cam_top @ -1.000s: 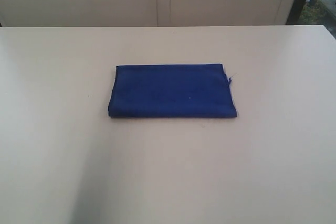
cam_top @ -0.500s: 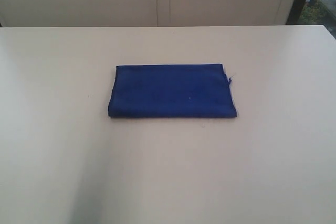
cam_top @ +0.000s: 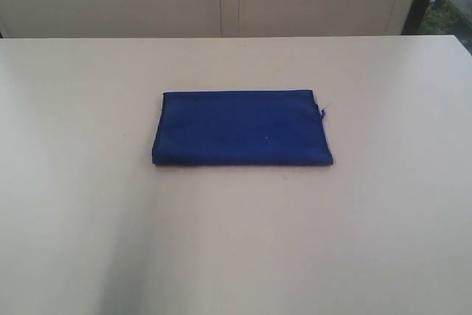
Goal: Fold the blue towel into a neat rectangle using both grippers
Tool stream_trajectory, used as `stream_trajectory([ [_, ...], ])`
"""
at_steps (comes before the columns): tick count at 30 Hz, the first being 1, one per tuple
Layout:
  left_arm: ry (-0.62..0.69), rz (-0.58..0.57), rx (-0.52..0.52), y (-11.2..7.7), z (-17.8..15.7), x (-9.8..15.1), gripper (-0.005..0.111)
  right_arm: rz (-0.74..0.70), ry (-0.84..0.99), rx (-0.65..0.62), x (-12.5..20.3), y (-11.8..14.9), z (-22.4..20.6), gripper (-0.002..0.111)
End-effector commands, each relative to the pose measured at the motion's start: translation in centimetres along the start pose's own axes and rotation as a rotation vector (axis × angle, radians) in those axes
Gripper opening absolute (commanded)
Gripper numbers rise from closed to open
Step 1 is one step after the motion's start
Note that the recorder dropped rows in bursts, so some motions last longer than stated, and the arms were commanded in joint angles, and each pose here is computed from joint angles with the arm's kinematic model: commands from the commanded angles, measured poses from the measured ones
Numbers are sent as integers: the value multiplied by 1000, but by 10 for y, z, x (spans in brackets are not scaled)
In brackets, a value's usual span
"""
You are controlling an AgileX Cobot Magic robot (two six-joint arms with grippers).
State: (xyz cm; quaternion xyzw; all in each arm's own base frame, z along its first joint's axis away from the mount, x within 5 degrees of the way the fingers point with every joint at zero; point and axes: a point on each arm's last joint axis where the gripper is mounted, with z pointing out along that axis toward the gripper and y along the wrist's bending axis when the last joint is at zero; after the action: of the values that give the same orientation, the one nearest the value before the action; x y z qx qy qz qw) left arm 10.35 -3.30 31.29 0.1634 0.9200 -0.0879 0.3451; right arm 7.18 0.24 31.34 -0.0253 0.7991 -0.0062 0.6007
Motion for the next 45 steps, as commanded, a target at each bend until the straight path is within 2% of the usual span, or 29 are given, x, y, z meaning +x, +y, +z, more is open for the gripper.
stream_trajectory([
  [1,9,-7,1,0,0,3,0,-21,-27,29,7,-2,-4,0],
  [4,9,-7,1,0,0,3,0,42,-45,36,11,-2,-7,0],
  [9,9,-7,1,0,0,3,0,47,-18,47,20,-3,-3,0],
  [18,9,-7,1,0,0,3,0,46,25,48,83,0,8,0],
  [24,9,-7,1,0,0,3,0,43,-90,54,101,1,5,0],
  [31,8,-7,1,0,0,2,0,46,-7,51,130,2,18,0],
  [45,8,-7,1,0,0,2,0,46,-21,53,132,2,19,0],
])
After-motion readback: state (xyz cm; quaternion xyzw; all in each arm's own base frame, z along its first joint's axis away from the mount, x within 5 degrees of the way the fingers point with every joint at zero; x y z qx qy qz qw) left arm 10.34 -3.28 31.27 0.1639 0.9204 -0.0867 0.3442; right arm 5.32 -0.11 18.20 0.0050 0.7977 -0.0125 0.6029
